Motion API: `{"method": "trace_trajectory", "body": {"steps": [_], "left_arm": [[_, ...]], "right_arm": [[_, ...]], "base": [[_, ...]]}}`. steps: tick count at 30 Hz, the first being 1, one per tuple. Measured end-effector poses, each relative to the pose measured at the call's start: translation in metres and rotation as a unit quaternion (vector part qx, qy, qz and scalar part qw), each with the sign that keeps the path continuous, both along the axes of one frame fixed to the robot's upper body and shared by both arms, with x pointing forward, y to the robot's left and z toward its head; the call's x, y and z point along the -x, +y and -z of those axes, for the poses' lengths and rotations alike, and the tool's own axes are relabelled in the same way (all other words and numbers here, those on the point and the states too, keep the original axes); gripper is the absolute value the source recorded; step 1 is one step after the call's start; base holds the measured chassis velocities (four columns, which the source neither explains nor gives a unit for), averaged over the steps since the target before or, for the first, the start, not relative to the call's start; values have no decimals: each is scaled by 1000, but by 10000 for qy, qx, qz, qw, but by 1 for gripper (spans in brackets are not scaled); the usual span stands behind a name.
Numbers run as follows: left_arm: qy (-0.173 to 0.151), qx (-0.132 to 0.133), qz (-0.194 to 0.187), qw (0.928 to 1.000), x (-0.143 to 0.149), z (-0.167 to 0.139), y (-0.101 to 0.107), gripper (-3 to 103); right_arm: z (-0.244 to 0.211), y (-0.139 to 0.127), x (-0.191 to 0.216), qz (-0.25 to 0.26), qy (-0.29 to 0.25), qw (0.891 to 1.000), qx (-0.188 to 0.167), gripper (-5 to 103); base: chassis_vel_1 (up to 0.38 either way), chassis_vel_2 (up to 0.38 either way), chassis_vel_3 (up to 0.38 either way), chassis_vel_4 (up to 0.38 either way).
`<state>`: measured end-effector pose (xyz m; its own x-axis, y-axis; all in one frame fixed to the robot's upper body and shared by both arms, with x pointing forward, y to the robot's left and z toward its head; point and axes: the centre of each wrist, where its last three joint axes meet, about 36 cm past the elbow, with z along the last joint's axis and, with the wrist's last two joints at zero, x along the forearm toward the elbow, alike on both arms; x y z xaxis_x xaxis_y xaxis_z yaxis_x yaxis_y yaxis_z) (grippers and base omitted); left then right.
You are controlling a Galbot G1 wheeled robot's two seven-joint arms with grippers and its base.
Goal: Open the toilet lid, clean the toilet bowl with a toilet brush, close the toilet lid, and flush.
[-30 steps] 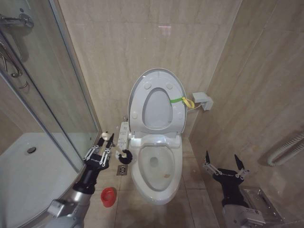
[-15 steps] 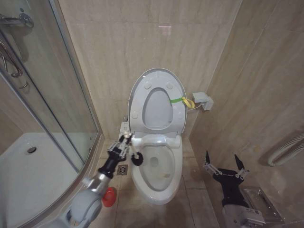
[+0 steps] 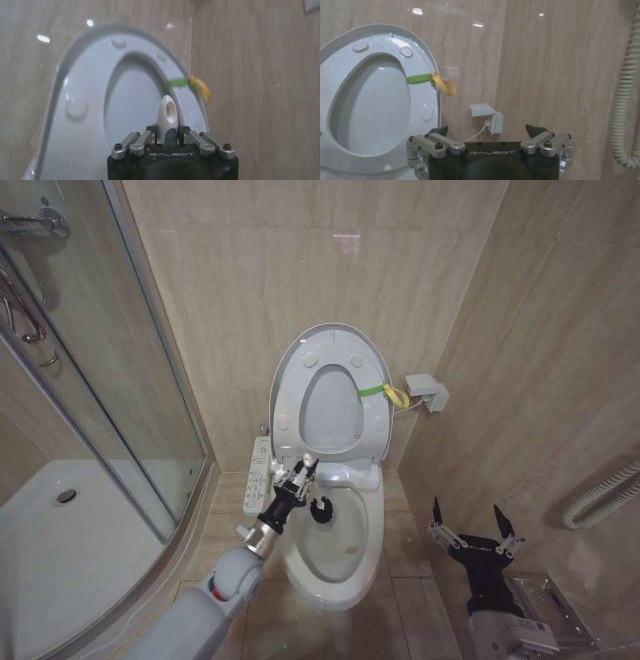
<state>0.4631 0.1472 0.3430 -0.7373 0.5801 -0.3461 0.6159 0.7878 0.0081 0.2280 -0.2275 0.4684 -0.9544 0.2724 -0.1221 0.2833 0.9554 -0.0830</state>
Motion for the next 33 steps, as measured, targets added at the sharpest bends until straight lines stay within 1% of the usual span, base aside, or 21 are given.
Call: {"method": "trace_trajectory", "body": {"steps": [1,3,7,11,14,15,17,21,26,31,33], "left_arm": [[52,-72,25,10000,-4,11,-3,26],[76,-119,26,9999,-6,17,-4,26],[243,-384,27,9990,-14,46,-7,26],[301,-475,48,9984,-14,57,-7,26],[413,-614,71,9972,-13,75,-5,26],[413,-614,71,9972,-13,75,-5,26],[455,-711,63,9964,-12,87,-1,26],[525,-765,36,9957,-11,99,2,26],[587,-767,8,9953,-7,107,0,26],[574,-788,16,9952,-6,108,-1,26],[496,-738,-6,9960,-7,102,-2,26]], "right_arm": [[0,0,0,-1,0,10000,0,100],[0,0,0,-1,0,10000,0,100],[0,0,0,-1,0,10000,0,100],[0,0,0,-1,0,10000,0,100],[0,0,0,-1,0,10000,0,100],[0,0,0,-1,0,10000,0,100],[0,0,0,-1,0,10000,0,100],[0,0,0,-1,0,10000,0,100],[0,0,0,-1,0,10000,0,100],[0,0,0,-1,0,10000,0,100],[0,0,0,-1,0,10000,0,100]], "base": [[0,0,0,0],[0,0,0,0],[0,0,0,0],[0,0,0,0],[0,0,0,0],[0,0,0,0],[0,0,0,0],[0,0,0,0],[0,0,0,0],[0,0,0,0],[0,0,0,0]]}}
